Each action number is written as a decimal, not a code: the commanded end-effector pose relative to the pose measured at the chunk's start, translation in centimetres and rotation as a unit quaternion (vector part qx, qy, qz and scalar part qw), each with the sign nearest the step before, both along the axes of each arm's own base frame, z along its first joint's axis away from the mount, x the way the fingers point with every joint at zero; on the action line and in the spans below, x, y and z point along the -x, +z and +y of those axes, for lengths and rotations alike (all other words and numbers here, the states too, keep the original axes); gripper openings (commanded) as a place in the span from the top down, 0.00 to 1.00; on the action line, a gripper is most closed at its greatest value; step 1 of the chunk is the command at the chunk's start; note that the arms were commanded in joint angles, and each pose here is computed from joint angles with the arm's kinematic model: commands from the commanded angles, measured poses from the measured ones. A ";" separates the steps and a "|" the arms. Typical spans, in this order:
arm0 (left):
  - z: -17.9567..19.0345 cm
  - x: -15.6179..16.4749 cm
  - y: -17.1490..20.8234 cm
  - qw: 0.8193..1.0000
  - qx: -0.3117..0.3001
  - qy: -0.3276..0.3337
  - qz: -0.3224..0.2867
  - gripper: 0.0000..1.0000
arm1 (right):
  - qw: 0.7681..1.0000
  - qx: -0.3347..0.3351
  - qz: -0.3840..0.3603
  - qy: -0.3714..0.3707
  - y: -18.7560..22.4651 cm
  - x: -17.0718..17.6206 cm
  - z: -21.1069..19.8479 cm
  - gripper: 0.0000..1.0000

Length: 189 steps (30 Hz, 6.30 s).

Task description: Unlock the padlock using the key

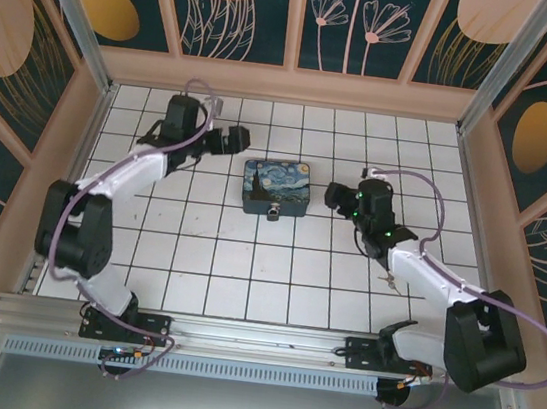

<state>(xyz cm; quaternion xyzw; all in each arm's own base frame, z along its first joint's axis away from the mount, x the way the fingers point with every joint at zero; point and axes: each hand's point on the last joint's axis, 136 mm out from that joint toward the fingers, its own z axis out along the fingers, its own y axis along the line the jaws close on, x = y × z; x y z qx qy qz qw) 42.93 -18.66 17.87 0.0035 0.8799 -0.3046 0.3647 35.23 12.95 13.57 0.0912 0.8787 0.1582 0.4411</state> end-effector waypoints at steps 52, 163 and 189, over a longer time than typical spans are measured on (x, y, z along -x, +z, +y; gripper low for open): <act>-0.7 5.6 1.5 0.983 -0.139 0.114 -0.044 0.01 | 0.885 -0.089 0.327 -0.319 -9.7 14.9 -14.3 0.73; -14.6 16.2 -10.2 0.969 -0.128 -0.201 0.065 0.23 | 0.940 -0.145 0.310 -0.015 -10.0 9.8 5.9 0.73; -13.8 20.5 -15.6 0.953 -0.143 -0.218 0.152 0.22 | 0.941 -0.157 0.300 -0.015 -10.2 9.4 4.3 0.73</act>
